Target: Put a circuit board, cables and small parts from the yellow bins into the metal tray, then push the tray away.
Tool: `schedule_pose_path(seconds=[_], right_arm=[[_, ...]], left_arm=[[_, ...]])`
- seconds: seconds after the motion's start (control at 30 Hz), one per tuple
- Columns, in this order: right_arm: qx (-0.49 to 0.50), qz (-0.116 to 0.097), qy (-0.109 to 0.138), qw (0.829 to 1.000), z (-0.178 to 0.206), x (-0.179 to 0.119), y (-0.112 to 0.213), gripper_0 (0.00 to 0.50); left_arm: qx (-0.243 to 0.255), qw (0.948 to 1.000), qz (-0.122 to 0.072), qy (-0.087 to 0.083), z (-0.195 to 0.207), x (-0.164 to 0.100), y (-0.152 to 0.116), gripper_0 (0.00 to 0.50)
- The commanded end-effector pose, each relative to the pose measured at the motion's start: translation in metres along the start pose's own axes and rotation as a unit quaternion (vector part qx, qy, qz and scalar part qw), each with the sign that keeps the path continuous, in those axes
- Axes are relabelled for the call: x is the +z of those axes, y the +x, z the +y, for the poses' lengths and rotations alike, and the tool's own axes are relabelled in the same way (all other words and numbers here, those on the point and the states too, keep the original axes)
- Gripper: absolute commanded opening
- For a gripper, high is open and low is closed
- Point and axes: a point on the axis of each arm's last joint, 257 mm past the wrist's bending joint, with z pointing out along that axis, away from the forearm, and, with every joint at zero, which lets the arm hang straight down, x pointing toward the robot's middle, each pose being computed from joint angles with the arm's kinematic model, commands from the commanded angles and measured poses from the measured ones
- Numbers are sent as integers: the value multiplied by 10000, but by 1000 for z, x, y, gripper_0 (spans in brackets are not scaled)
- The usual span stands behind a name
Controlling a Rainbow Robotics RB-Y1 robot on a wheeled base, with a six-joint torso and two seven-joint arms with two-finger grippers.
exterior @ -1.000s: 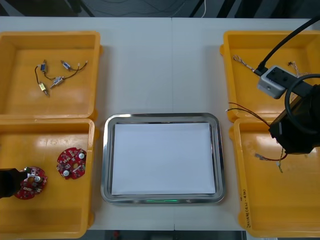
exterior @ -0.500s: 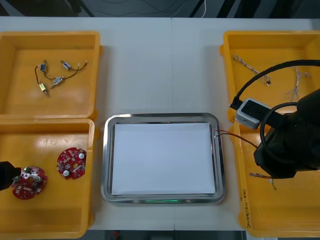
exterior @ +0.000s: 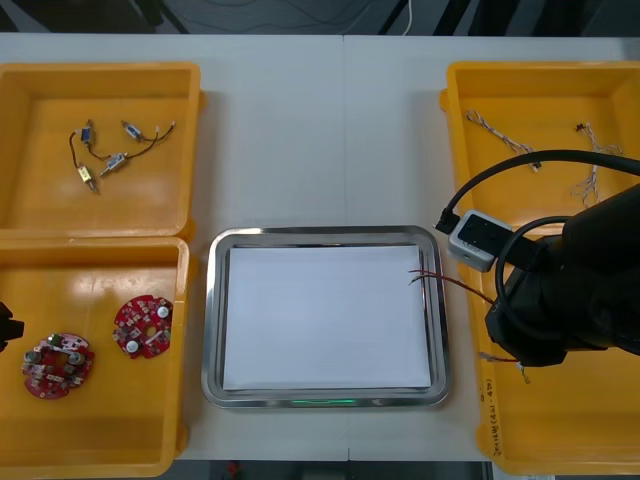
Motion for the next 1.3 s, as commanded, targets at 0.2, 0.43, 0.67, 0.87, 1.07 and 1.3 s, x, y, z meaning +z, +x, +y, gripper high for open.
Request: schedule_pose_path(seconds=[0.2,0.43,0.67,0.87,1.07,1.3], right_arm=[[-436,-39,170,9989,2,3,-14,0],[-362,-20,141,9992,-1,6,-18,0],[-349,3,146,9993,-2,6,-17,0],[-348,39,158,9993,-3,6,-15,0],[-315,87,184,9993,-4,6,-12,0],[-303,110,208,9993,-5,6,-11,0]], left_arm=[[864,9960,-220,95,-17,4,-23,500],[942,9949,-304,181,-17,30,-18,500],[1061,9938,-277,180,-18,39,-15,500],[1161,9927,-274,190,-18,51,-15,500],[1249,9916,-279,205,-17,59,-14,500],[1301,9907,-260,293,-25,63,-9,500]])
